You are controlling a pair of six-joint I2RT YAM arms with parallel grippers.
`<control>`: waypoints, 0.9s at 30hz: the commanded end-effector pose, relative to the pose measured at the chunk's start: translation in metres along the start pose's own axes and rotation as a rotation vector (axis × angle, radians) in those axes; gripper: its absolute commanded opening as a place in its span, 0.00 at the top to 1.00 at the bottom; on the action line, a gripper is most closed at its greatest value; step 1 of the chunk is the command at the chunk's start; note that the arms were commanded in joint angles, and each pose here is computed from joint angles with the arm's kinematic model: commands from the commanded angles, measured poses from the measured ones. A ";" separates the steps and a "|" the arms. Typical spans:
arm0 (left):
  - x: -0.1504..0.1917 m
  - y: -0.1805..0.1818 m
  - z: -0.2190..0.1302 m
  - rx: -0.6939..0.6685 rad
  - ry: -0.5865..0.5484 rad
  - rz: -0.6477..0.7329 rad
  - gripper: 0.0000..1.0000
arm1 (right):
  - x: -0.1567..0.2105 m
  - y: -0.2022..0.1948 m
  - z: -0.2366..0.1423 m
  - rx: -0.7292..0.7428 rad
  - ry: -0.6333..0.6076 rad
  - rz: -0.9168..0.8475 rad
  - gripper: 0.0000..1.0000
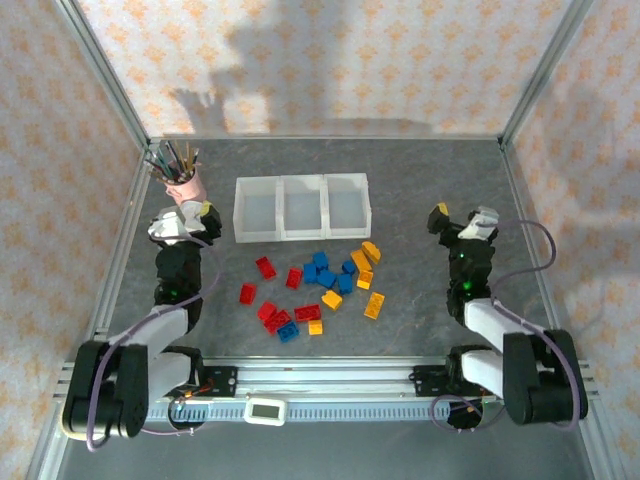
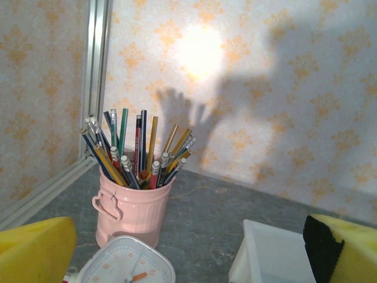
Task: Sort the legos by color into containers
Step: Pick up the lego from the middle-left of the table.
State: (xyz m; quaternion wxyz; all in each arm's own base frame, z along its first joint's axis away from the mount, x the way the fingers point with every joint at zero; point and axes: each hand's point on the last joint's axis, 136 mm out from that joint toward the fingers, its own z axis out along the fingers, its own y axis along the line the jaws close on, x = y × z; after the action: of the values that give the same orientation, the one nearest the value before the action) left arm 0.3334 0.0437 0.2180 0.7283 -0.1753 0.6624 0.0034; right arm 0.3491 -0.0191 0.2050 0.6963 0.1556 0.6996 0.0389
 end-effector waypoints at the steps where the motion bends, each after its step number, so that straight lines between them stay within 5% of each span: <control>1: 0.005 0.010 -0.001 -0.061 0.066 -0.138 0.00 | -0.004 -0.008 -0.002 0.067 0.054 0.171 0.00; 3: 0.004 0.012 -0.003 -0.086 0.096 -0.212 0.00 | -0.003 -0.018 -0.007 0.144 0.086 0.286 0.00; 12: 0.014 0.003 -0.013 -0.052 0.192 -0.322 0.01 | 0.020 -0.001 -0.018 0.063 0.237 0.333 0.00; 27: 0.039 -0.099 -0.049 0.296 0.496 -0.313 0.01 | 0.053 0.066 -0.034 -0.141 0.514 0.236 0.00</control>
State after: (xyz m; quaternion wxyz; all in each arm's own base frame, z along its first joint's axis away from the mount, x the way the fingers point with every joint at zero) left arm 0.3197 -0.0467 0.1993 0.5795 -0.1893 0.7609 -0.2220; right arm 0.3288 0.0473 0.1719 0.5204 0.1977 0.8078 0.1937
